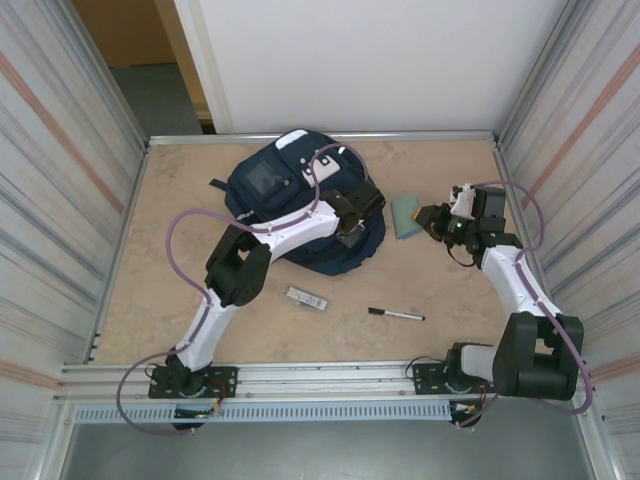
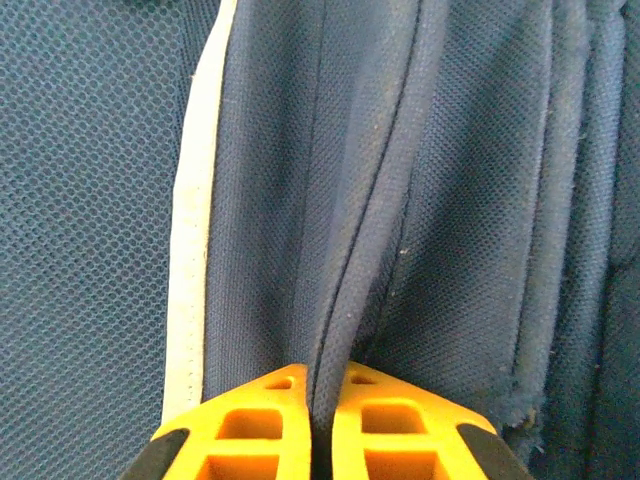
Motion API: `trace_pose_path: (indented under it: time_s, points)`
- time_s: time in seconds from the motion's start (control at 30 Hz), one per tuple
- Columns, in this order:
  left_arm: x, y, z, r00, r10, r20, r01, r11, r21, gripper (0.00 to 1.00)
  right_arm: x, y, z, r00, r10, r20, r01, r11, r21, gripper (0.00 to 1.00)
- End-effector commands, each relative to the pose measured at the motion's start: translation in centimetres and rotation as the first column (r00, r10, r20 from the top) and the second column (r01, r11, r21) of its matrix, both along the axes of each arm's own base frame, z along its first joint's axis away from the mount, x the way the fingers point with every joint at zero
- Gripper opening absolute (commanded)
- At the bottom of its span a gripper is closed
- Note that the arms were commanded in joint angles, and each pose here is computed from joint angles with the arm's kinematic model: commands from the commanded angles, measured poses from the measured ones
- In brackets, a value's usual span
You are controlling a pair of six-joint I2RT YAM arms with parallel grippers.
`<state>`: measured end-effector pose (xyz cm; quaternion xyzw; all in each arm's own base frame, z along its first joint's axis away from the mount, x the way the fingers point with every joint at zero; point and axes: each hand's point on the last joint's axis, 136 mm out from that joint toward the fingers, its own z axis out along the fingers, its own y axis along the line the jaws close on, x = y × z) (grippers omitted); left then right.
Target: Pack the student bag
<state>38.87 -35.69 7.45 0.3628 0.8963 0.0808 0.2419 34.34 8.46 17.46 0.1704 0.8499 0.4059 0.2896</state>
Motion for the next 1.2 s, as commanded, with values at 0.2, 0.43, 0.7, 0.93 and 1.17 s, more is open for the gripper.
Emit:
trace_pose_path:
  time_s: [0.2, 0.43, 0.7, 0.93, 1.17]
  points:
    - [0.9, 1.7, 17.5, 0.969, 0.001, 0.248, 0.05, 0.978, -0.201, 0.0, -0.8, 1.9, -0.7, 1.0, 0.018, -0.005, -0.019, 0.98, -0.197, 0.13]
    - [0.5, 2.9, 25.0, 0.963, 0.083, 0.258, 0.039, 0.9, -0.435, 0.0, 0.9, 6.4, -1.3, 0.998, 0.033, -0.062, -0.031, 0.999, 0.04, 0.09]
    - [-0.1, 2.4, 25.5, 0.989, 0.09, 0.116, 0.002, 0.782, -0.624, 0.0, 5.2, 10.9, -1.4, 0.995, -0.088, -0.046, 0.091, 0.994, 0.053, 0.07]
    - [-0.6, 2.7, 25.8, 0.995, 0.096, 0.027, -0.048, 0.702, -0.711, 0.0, 9.6, 11.9, -2.3, 0.927, -0.374, -0.016, 0.371, 0.914, 0.164, 0.06]
    - [-1.9, 1.2, 27.0, 0.999, -0.021, -0.048, -0.026, 0.6, -0.799, 0.0, 12.7, 16.7, -2.7, 0.904, -0.427, -0.025, 0.417, 0.867, 0.272, 0.08]
